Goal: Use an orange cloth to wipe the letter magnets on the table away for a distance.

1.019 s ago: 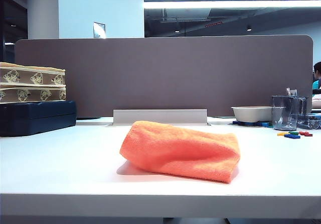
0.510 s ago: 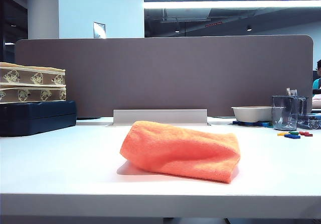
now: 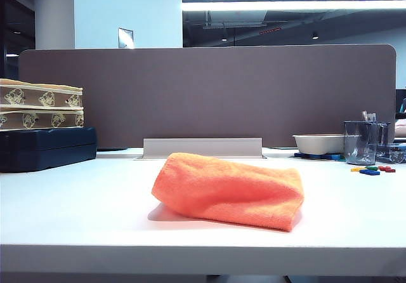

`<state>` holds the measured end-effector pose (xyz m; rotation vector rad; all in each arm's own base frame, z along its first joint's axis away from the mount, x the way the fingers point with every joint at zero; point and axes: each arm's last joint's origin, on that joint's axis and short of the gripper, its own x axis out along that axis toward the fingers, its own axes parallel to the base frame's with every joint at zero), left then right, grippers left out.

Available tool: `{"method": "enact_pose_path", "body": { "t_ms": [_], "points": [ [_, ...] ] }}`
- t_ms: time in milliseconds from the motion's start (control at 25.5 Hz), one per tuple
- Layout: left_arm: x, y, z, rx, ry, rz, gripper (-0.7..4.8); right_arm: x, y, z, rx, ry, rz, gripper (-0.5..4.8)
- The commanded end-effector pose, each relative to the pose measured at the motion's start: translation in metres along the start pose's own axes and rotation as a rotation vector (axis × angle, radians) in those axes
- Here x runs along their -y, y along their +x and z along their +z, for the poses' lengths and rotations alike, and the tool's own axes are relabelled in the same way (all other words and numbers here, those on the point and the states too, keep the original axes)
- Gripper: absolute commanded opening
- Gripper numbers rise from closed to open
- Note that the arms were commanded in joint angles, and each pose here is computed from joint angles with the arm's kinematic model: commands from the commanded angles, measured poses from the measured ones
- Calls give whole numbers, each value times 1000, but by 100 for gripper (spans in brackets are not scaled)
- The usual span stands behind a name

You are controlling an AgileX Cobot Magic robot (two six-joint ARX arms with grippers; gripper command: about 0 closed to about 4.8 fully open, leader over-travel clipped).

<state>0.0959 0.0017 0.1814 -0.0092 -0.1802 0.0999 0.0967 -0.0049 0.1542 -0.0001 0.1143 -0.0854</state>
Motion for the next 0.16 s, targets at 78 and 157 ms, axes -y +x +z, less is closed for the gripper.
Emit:
{"method": "enact_pose_path", "body": {
  "t_ms": [78,157],
  "points": [
    [0,0,2,11,-4,2,-5,0,0,0,13,4,0,103],
    [0,0,2,11,-4,2,-5,0,0,0,13,4,0,103]
  ]
}}
